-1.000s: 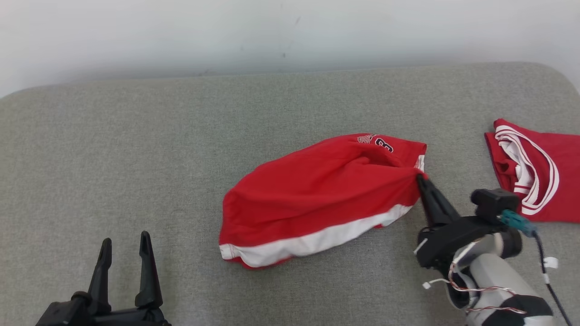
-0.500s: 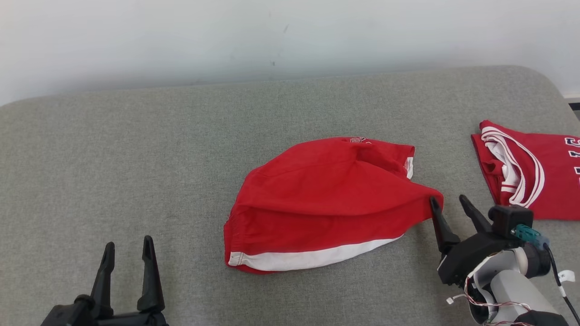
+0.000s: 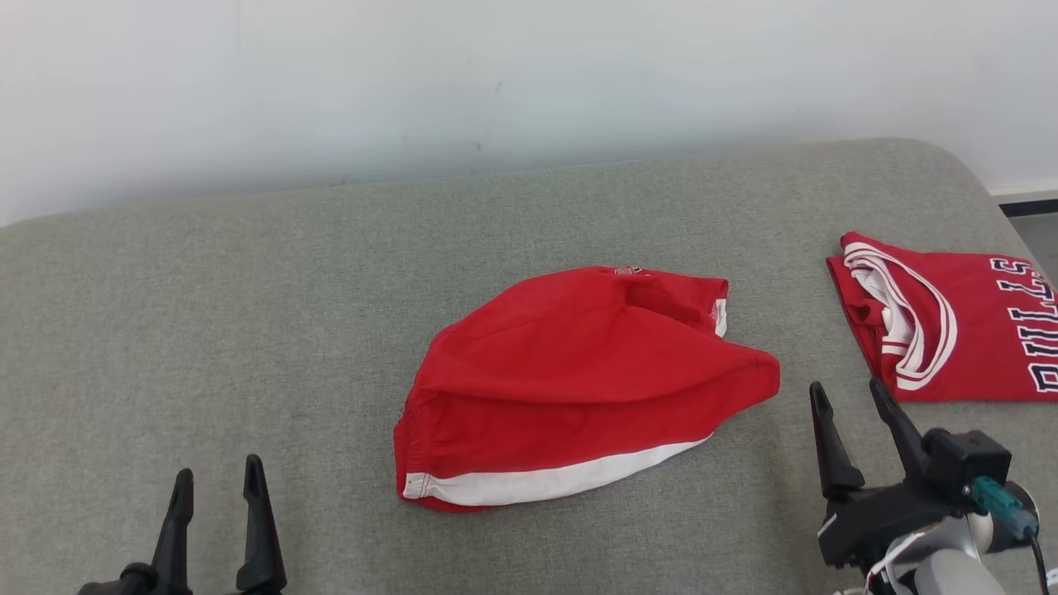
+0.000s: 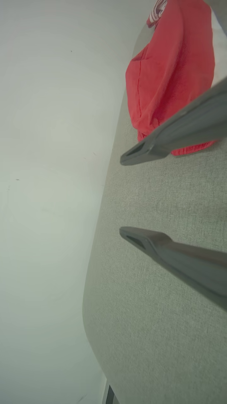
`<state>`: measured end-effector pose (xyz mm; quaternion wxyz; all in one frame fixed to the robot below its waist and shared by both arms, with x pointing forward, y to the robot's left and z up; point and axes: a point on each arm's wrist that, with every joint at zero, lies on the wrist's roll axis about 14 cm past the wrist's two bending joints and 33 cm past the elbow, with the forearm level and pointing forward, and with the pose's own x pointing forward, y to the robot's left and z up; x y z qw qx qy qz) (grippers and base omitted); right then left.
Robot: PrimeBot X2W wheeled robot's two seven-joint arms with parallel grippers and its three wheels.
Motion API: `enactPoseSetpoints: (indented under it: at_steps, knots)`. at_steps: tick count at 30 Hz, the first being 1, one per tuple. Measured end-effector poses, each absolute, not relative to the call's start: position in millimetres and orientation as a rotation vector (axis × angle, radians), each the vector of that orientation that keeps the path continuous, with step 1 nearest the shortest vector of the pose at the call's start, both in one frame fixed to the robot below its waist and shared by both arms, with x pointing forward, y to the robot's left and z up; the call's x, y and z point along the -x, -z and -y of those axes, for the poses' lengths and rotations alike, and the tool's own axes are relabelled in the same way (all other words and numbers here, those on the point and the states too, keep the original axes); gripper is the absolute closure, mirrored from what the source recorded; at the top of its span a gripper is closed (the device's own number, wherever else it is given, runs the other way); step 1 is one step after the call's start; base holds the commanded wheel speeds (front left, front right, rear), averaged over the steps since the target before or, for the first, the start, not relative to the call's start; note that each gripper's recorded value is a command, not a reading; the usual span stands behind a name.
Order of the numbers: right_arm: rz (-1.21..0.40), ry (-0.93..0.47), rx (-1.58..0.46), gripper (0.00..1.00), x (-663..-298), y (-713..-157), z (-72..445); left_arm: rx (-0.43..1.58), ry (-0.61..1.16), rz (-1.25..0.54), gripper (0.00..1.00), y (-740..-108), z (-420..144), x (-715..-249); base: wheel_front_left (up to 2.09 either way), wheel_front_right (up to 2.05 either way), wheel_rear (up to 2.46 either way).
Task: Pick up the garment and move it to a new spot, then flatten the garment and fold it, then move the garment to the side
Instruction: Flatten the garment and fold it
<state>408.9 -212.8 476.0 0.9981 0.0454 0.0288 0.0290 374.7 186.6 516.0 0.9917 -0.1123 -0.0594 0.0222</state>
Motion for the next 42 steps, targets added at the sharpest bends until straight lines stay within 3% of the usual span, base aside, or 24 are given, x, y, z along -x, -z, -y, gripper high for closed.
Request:
enactPoseSetpoints:
  at_steps: [15,23,34,42]
  knots:
    - [-0.030,-0.069,-0.081,0.00,-369,-474,190,0.237,-0.018,0.117,0.00,-517,-176,-368,0.00,0.00,0.00]
    - [-0.017,-0.064,-0.089,0.00,-365,-478,189,0.243,0.034,0.078,0.00,-506,-160,-367,0.00,0.00,0.00]
    - [-0.033,-0.062,-0.100,0.00,-370,-472,187,0.190,0.272,-0.096,0.00,-475,-95,-434,0.00,0.00,0.00]
    - [-0.039,-0.011,-0.100,0.00,-373,-470,205,-0.011,0.444,-0.277,0.00,-433,-62,-457,0.00,0.00,0.00]
